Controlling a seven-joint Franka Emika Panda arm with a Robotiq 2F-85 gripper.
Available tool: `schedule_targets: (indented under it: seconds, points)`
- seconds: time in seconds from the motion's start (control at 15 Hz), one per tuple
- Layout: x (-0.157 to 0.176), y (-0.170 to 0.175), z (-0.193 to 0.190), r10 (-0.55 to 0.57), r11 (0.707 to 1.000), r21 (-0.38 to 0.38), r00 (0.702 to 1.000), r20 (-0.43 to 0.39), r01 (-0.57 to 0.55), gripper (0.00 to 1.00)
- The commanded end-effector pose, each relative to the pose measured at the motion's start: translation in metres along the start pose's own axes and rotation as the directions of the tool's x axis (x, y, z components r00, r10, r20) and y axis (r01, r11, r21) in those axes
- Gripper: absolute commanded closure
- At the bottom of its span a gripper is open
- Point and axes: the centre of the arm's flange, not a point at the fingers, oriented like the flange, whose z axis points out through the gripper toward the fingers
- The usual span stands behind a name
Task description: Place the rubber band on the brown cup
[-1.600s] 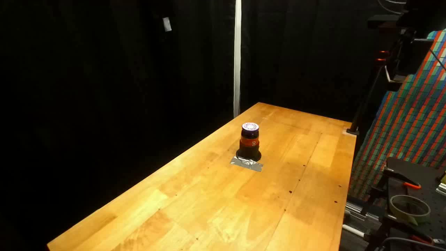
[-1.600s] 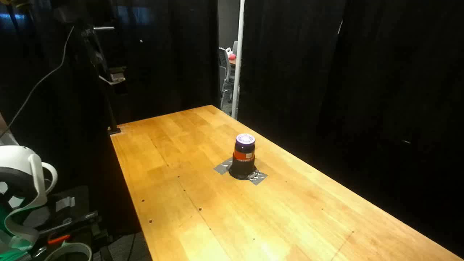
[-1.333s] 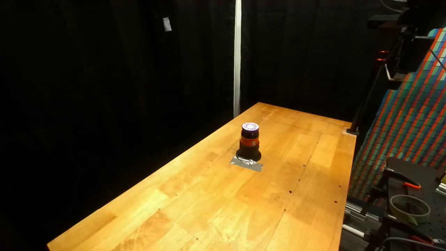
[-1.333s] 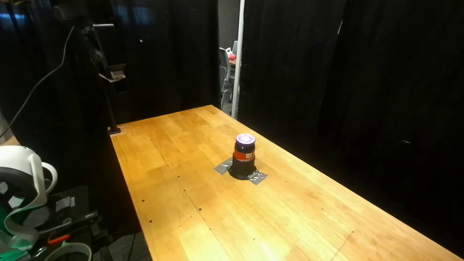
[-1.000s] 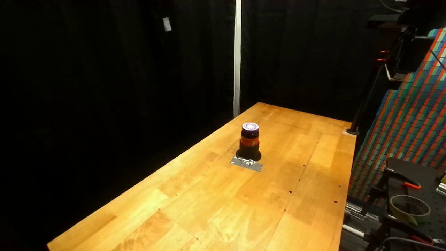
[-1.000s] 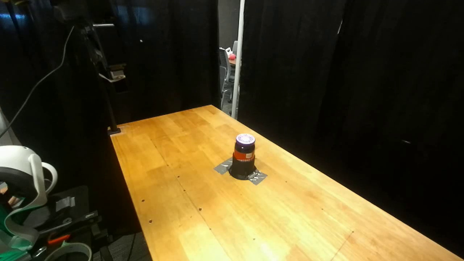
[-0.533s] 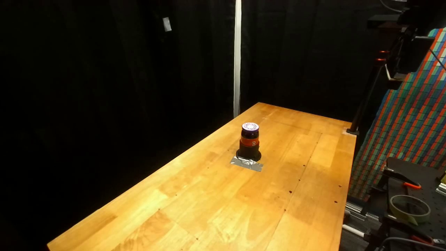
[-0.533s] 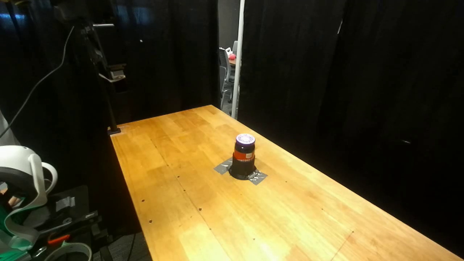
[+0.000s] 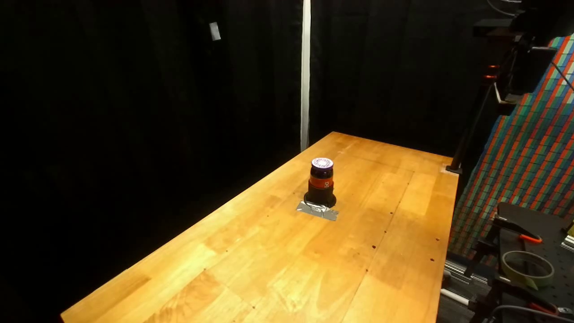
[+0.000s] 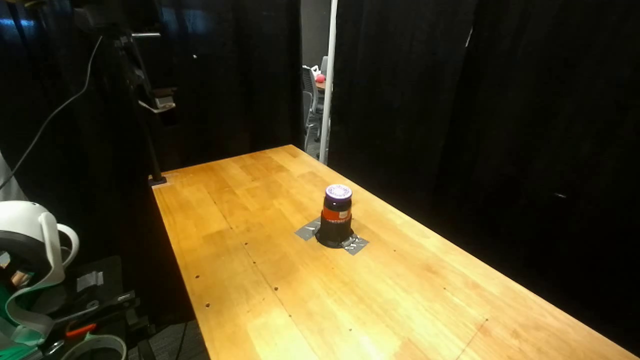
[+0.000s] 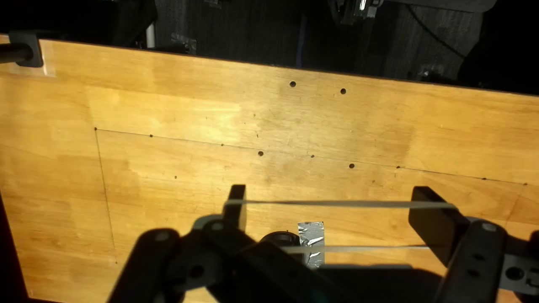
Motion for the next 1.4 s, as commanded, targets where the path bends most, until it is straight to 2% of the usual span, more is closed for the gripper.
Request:
schedule_targets:
  seconds: [0.0, 0.27, 0.6, 0.93, 1.13, 1.33]
  points:
    - [0.080, -0.021, -0.015, 0.023, 1.000, 0.012, 0.999, 0.044, -0.024, 0.00]
    - [0.140, -0.039, 0.003, 0.064, 0.998, 0.000, 0.990, 0.126, -0.065, 0.00]
    - [0.229, -0.050, 0.049, 0.159, 0.987, 0.013, 0.987, 0.023, -0.159, 0.00]
    - [0.321, -0.043, 0.108, 0.271, 0.963, 0.018, 0.960, -0.076, -0.270, 0.00]
    - [0.365, -0.028, 0.155, 0.299, 0.954, 0.001, 0.953, -0.057, -0.299, 0.00]
    - [0.386, -0.012, 0.194, 0.321, 0.947, -0.007, 0.946, -0.032, -0.322, 0.00]
